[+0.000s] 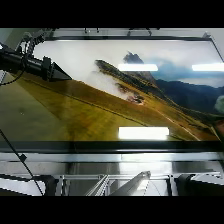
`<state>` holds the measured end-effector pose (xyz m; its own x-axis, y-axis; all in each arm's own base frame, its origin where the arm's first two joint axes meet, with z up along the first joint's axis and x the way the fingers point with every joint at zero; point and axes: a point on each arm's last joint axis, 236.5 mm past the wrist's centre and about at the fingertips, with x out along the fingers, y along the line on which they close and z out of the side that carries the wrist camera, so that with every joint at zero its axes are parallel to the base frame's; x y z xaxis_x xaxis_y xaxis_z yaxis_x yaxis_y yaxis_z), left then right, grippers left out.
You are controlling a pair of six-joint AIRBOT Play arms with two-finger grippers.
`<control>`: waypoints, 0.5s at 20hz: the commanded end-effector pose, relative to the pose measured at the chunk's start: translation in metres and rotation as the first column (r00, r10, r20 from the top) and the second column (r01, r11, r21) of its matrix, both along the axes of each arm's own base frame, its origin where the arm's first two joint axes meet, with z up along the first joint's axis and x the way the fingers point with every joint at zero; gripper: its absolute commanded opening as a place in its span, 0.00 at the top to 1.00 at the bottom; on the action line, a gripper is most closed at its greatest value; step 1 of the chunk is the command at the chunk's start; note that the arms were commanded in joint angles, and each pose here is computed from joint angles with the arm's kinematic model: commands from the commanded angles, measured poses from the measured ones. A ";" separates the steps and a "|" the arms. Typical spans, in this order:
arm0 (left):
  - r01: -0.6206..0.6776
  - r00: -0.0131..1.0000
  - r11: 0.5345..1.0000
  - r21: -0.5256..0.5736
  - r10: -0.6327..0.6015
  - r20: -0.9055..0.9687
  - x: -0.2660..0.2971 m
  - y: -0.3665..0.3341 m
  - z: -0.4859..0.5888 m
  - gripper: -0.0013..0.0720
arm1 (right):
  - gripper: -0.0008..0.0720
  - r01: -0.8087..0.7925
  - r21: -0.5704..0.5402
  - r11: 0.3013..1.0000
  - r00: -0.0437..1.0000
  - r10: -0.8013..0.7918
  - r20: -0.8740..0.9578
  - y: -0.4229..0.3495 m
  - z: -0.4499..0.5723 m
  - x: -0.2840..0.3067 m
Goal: Fold the shirts.
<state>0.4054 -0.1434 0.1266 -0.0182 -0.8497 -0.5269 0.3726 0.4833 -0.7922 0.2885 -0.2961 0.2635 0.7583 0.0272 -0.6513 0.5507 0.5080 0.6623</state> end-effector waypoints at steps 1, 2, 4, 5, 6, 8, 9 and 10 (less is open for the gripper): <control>0.003 1.000 1.000 0.002 -0.003 0.005 0.000 -0.001 -0.001 0.98 | 0.98 0.206 0.051 0.977 0.967 -0.195 -0.166 -0.013 -0.015 -0.069; 0.011 1.000 1.000 0.001 -0.011 0.017 0.000 -0.001 -0.001 0.98 | 0.98 0.250 -0.007 0.968 0.943 -0.245 -0.227 -0.022 -0.021 -0.090; 0.017 0.999 1.000 0.001 -0.017 0.028 0.000 -0.001 -0.001 0.98 | 0.97 0.304 -0.121 0.945 0.863 -0.327 -0.385 -0.034 -0.043 -0.139; 0.017 0.999 1.000 0.001 -0.017 0.027 0.000 -0.001 -0.001 0.98 | 0.97 0.357 -0.126 0.926 0.811 -0.374 -0.450 -0.037 -0.056 -0.160; 0.017 1.000 1.000 0.001 -0.017 0.026 0.001 -0.001 -0.002 0.98 | 0.97 0.380 -0.114 0.918 0.782 -0.384 -0.491 -0.037 -0.069 -0.171; 0.017 1.000 1.000 0.001 -0.017 0.025 0.001 -0.001 -0.002 0.98 | 0.97 0.407 -0.069 0.911 0.731 -0.370 -0.573 -0.033 -0.099 -0.188; 0.017 1.000 1.000 0.001 -0.017 0.025 0.001 -0.001 -0.002 0.98 | 0.97 0.434 -0.042 0.900 0.691 -0.362 -0.625 -0.029 -0.117 -0.199; 0.017 1.000 1.000 0.001 -0.017 0.025 0.001 -0.001 -0.002 0.98 | 0.97 0.455 -0.033 0.890 0.636 -0.350 -0.687 -0.025 -0.135 -0.214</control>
<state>0.4061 -0.1436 0.1253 -0.0181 -0.8489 -0.5283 0.3996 0.4782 -0.7821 0.1233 -0.3285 0.1700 0.2892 -0.1250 -0.9491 0.9483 0.1727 0.2663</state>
